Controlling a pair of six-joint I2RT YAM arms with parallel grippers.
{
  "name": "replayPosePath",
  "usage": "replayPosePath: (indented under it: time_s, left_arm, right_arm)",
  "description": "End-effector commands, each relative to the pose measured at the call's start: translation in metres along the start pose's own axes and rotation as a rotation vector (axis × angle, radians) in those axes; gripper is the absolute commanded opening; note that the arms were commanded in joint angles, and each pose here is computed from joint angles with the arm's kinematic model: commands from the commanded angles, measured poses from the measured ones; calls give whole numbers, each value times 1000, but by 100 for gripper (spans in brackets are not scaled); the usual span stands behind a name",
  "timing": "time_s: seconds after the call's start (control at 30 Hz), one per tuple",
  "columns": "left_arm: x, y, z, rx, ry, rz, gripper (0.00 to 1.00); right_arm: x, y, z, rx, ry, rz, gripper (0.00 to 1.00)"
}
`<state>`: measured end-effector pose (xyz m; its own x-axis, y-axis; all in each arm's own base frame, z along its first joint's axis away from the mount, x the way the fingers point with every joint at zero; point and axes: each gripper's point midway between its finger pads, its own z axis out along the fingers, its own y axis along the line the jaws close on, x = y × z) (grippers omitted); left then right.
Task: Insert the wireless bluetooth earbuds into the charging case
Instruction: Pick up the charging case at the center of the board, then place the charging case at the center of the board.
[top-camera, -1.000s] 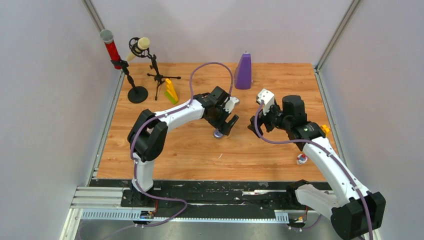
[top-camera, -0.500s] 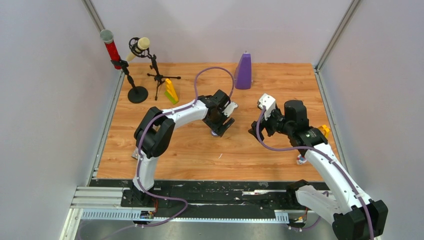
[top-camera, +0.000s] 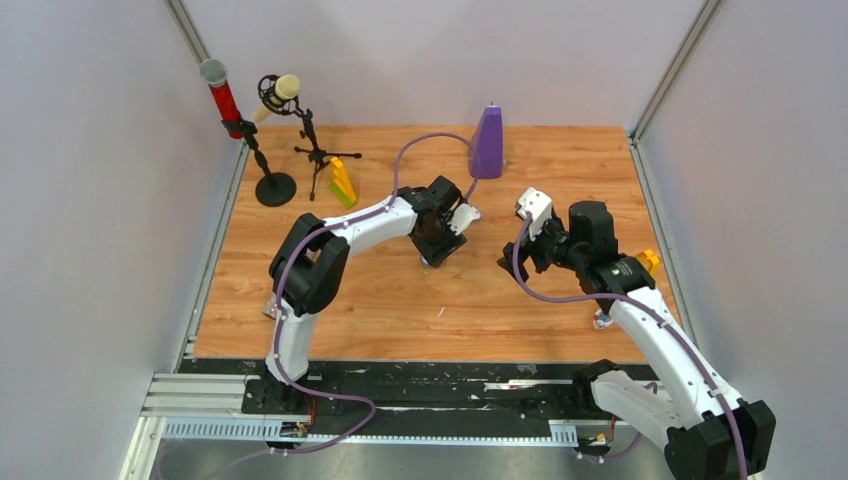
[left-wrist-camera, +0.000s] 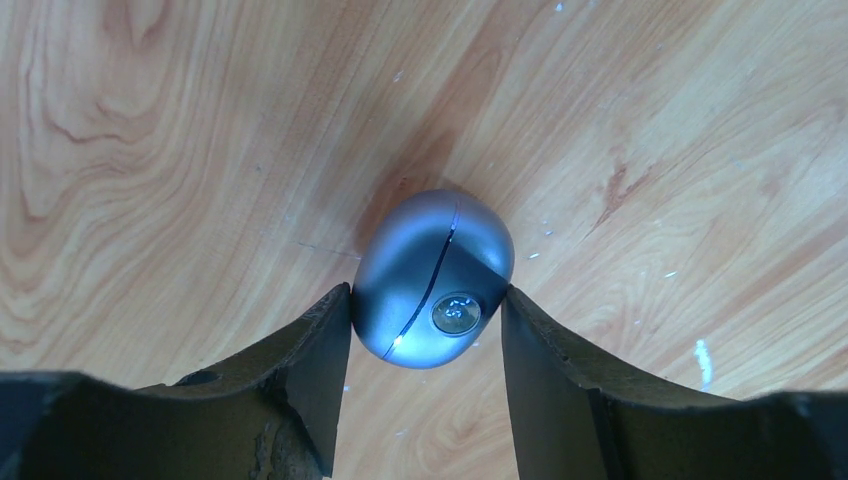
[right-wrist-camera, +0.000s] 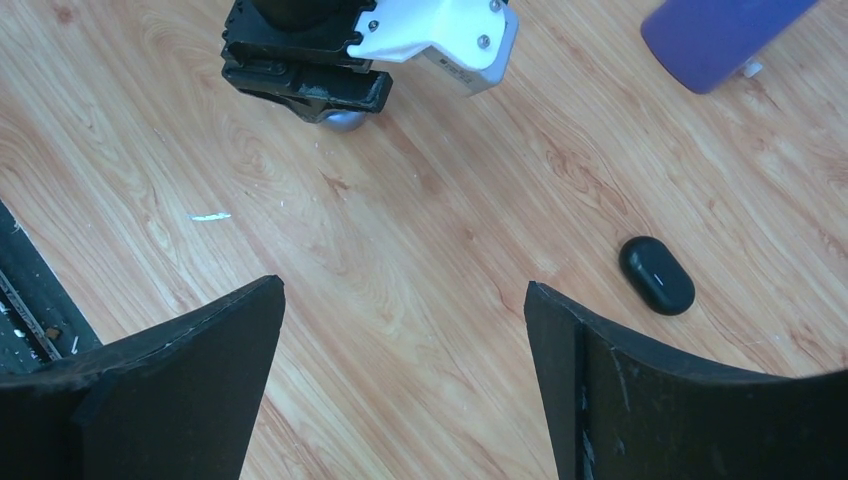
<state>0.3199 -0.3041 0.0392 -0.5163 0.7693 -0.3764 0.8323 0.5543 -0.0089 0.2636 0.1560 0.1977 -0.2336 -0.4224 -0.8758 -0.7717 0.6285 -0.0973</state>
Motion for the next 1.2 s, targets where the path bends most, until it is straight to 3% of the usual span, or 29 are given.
replayPosePath:
  time_s: [0.0, 0.23, 0.43, 0.77, 1.17]
  left_arm:
    - [-11, 33, -13, -59, -49, 162, 53]
    - [-16, 119, -37, -157, -88, 245, 54]
    - [-18, 157, -45, -154, -112, 260, 55]
    - [-15, 165, -29, -71, -150, 257, 59]
    - [-5, 157, -4, 11, -102, 186, 61]
  right_arm:
    - [-16, -8, -4, 37, -60, -24, 93]
    - [-16, -11, -6, 48, -64, -19, 93]
    - [-18, -11, -7, 52, -70, -20, 93]
    - [-19, -11, -10, 51, -81, -17, 93]
    - [-25, -9, -16, 53, -106, -24, 92]
